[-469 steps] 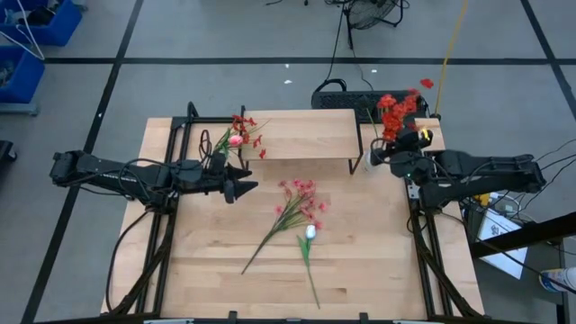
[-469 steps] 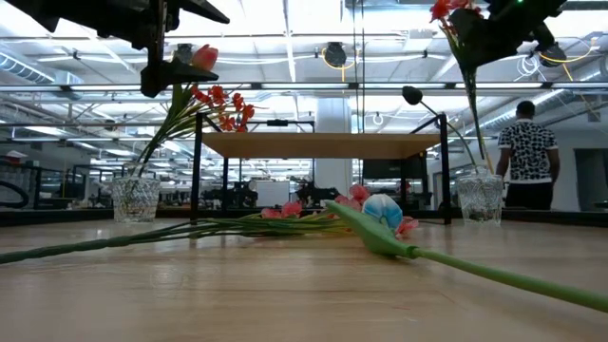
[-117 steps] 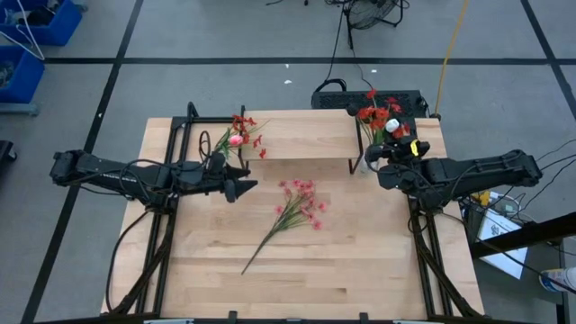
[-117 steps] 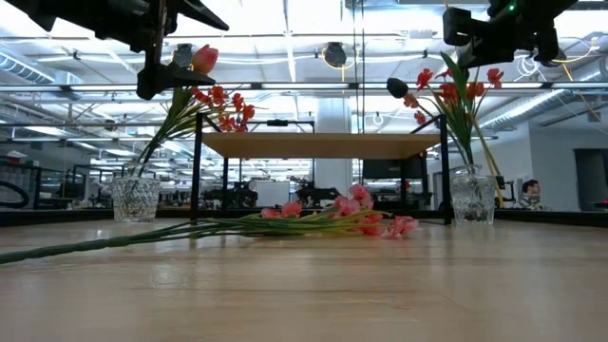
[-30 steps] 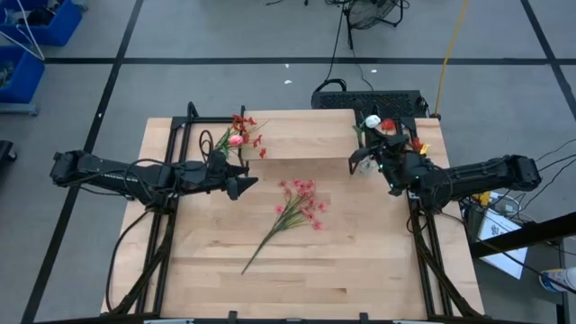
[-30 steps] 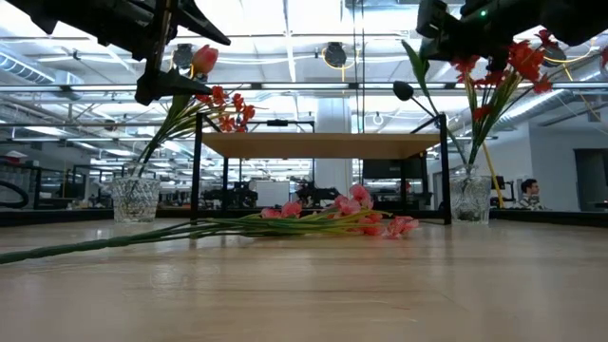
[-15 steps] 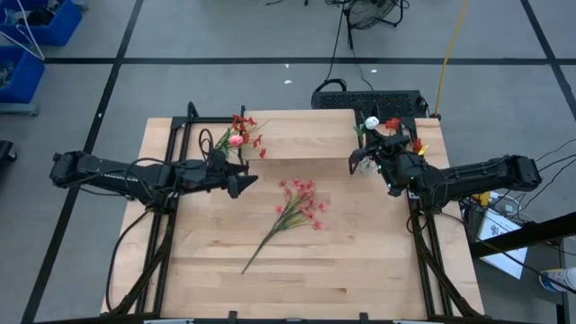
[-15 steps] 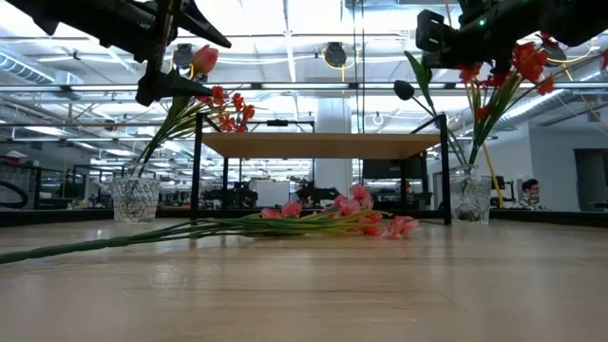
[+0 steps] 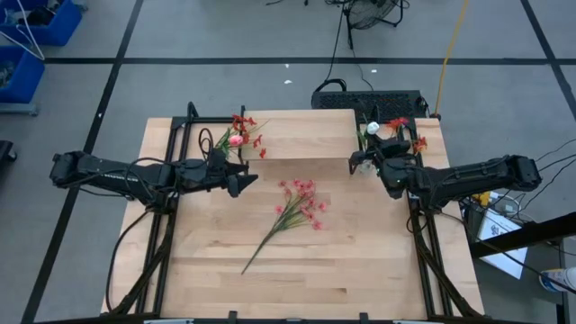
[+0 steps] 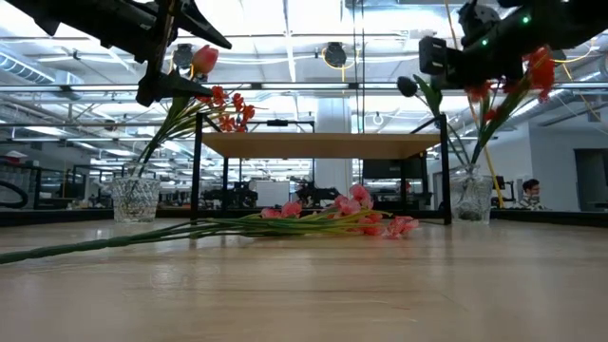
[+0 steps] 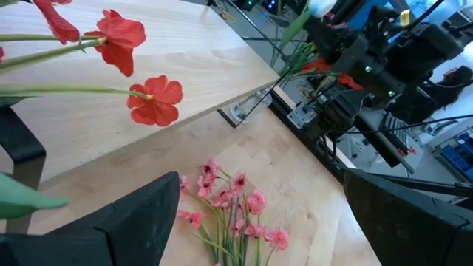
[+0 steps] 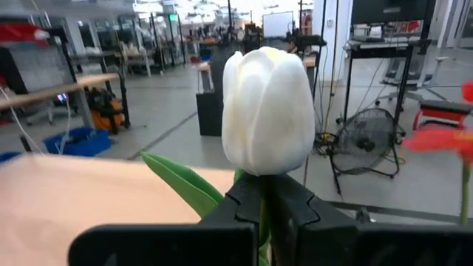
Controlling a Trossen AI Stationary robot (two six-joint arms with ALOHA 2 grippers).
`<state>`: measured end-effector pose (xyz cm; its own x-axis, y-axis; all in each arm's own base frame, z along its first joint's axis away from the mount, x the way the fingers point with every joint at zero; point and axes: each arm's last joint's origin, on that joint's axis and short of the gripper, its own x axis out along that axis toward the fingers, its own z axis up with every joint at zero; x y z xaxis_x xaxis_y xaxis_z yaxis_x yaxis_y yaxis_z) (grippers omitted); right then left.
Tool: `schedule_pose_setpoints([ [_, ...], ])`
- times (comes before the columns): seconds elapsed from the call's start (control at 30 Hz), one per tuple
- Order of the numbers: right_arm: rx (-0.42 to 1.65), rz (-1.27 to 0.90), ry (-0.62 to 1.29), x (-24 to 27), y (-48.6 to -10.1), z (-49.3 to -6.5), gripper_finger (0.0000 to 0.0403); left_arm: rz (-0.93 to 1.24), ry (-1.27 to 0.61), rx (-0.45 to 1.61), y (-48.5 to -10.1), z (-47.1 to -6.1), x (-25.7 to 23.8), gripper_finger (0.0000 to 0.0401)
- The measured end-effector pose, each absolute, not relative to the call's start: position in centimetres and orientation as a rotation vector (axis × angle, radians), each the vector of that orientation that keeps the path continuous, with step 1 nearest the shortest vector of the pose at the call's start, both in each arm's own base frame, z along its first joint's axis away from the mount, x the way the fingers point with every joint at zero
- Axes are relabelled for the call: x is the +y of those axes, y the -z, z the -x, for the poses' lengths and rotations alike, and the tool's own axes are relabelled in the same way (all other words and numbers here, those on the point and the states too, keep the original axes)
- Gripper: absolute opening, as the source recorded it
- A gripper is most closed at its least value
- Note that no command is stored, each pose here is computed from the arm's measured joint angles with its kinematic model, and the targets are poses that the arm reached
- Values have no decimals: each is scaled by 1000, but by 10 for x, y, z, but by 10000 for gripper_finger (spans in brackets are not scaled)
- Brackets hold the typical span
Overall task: Pick and place flowers into a vace then onto a shelf
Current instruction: Put the white flower into the right transparent vase
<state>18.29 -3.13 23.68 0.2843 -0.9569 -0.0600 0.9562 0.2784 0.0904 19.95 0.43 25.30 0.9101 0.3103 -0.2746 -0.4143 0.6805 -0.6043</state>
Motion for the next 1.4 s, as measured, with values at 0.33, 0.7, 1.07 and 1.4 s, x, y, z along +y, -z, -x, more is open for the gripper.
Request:
schedule_pose_setpoints([
  [0.33,28,-174,1302,-31,-223,-179,0,718,-409,153,-253,-200,4,386],
  [0.7,71,-266,1262,-34,-213,-176,0,718,-409,153,-253,-200,4,386],
  [1.07,63,-215,1224,-34,-220,-180,56,719,-409,153,-253,-200,4,386],
  [1.4,6,-269,1188,-32,-225,-183,182,719,-409,153,-253,-200,4,386],
])
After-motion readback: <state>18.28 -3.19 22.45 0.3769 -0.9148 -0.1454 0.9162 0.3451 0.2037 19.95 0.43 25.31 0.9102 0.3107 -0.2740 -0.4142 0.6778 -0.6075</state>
